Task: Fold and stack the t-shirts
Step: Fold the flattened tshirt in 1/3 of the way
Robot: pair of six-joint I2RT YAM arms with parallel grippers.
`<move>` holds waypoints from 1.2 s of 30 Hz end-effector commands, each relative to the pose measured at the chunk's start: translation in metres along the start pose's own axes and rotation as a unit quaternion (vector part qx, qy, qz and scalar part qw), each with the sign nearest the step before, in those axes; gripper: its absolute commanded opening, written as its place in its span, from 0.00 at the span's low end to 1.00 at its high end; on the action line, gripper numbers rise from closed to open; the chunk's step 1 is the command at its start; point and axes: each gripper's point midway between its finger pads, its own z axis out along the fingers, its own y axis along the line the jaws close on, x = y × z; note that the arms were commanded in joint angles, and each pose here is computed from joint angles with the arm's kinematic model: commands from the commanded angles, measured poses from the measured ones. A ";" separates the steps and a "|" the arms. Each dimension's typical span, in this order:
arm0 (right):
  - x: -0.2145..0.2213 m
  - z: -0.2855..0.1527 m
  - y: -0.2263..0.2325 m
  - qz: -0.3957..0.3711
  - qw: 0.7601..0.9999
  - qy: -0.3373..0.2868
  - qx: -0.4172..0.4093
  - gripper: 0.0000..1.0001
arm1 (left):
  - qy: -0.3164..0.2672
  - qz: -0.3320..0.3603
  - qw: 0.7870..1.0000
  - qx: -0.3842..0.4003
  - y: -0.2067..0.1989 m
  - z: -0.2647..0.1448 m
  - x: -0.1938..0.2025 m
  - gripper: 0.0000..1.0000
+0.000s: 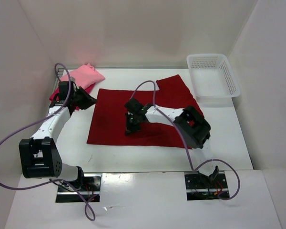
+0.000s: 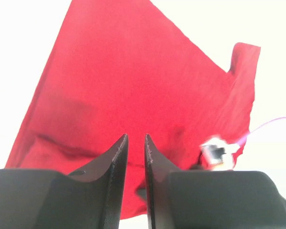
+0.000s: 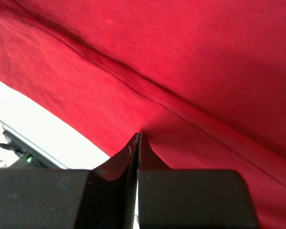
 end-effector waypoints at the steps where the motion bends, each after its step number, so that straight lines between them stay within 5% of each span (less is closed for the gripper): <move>1: -0.007 0.020 0.034 -0.025 0.999 -0.015 -0.019 0.00 | 0.005 -0.001 0.999 0.035 -0.014 -0.005 -0.006 0.27; 11: 0.061 0.028 0.064 -0.080 0.995 0.050 -0.026 0.00 | -0.026 0.010 0.999 -0.043 0.018 -0.012 -0.023 0.30; 22: 0.008 -0.021 0.082 -0.113 0.992 -0.056 -0.020 0.03 | -0.067 -0.009 0.997 -0.029 0.009 -0.004 -0.054 0.34; 30: -0.022 0.042 0.066 -0.130 0.987 -0.081 0.041 0.00 | -0.073 -0.011 0.997 -0.004 -0.009 0.004 -0.073 0.34; 36: 0.031 0.060 0.079 -0.167 0.985 -0.029 0.025 0.00 | -0.078 -0.005 0.997 -0.024 0.000 0.011 -0.077 0.34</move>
